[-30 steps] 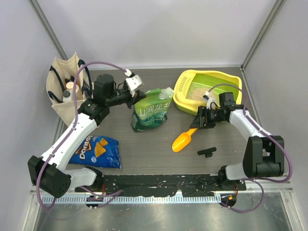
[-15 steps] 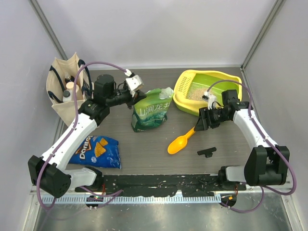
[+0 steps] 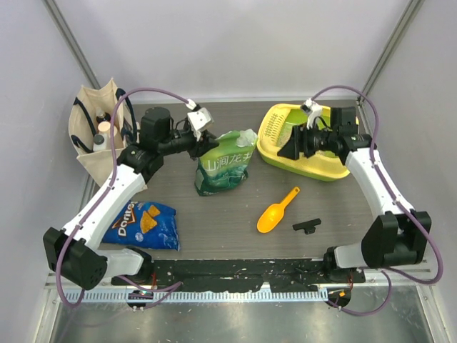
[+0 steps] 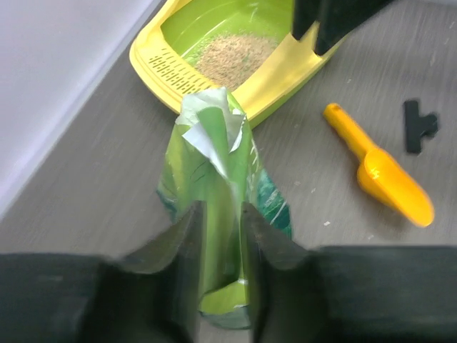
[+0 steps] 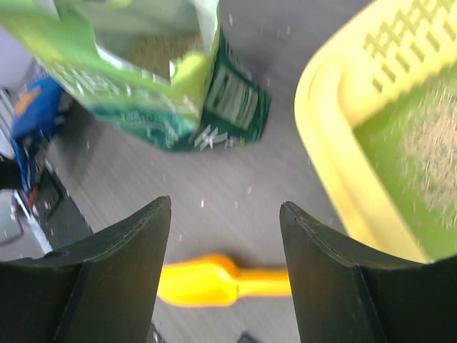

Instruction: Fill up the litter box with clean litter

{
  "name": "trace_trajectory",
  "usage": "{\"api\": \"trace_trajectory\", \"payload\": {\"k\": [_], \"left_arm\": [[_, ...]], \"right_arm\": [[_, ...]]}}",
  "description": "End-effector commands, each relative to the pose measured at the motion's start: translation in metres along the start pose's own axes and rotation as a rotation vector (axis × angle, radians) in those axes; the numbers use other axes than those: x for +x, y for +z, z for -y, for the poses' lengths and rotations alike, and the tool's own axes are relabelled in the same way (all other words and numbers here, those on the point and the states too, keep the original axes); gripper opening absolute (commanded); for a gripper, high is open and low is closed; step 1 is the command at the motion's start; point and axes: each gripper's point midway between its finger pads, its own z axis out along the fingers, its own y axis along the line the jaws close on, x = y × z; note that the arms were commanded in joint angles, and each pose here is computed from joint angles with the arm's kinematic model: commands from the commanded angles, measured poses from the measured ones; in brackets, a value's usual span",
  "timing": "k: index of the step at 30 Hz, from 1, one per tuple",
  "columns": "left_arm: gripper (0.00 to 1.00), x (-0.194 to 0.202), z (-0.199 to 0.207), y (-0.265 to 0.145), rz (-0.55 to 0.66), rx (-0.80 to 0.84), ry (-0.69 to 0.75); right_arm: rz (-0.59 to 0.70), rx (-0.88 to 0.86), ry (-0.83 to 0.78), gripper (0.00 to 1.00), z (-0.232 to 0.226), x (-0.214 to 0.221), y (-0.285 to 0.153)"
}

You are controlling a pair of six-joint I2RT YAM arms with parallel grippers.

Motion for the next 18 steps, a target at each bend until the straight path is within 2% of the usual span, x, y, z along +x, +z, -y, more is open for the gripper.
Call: {"api": "trace_trajectory", "payload": {"k": [1,3,5,8,13,18], "left_arm": [[0.43,-0.028,-0.003,-0.006,0.035,-0.006,0.029],[0.59,-0.029,-0.009,-0.008,0.023,-0.042,0.026],[0.67,-0.025,-0.013,-0.011,0.003,-0.066,0.019],[0.73,-0.019,-0.015,-0.015,-0.026,-0.093,0.011],[0.73,-0.012,-0.019,-0.014,-0.045,-0.100,-0.014],[0.67,-0.007,-0.013,-0.012,-0.056,-0.059,0.003]], "right_arm": [[0.181,-0.033,-0.012,0.69,0.006,-0.073,0.017],[0.219,-0.015,0.017,0.69,0.011,-0.097,0.028],[0.215,0.004,0.037,0.69,0.013,-0.106,0.045],[0.239,0.046,0.008,0.69,0.002,-0.127,0.059],[0.210,0.022,0.021,0.68,-0.010,-0.131,0.087],[0.122,0.087,0.046,0.62,-0.004,-0.108,0.097]]}}
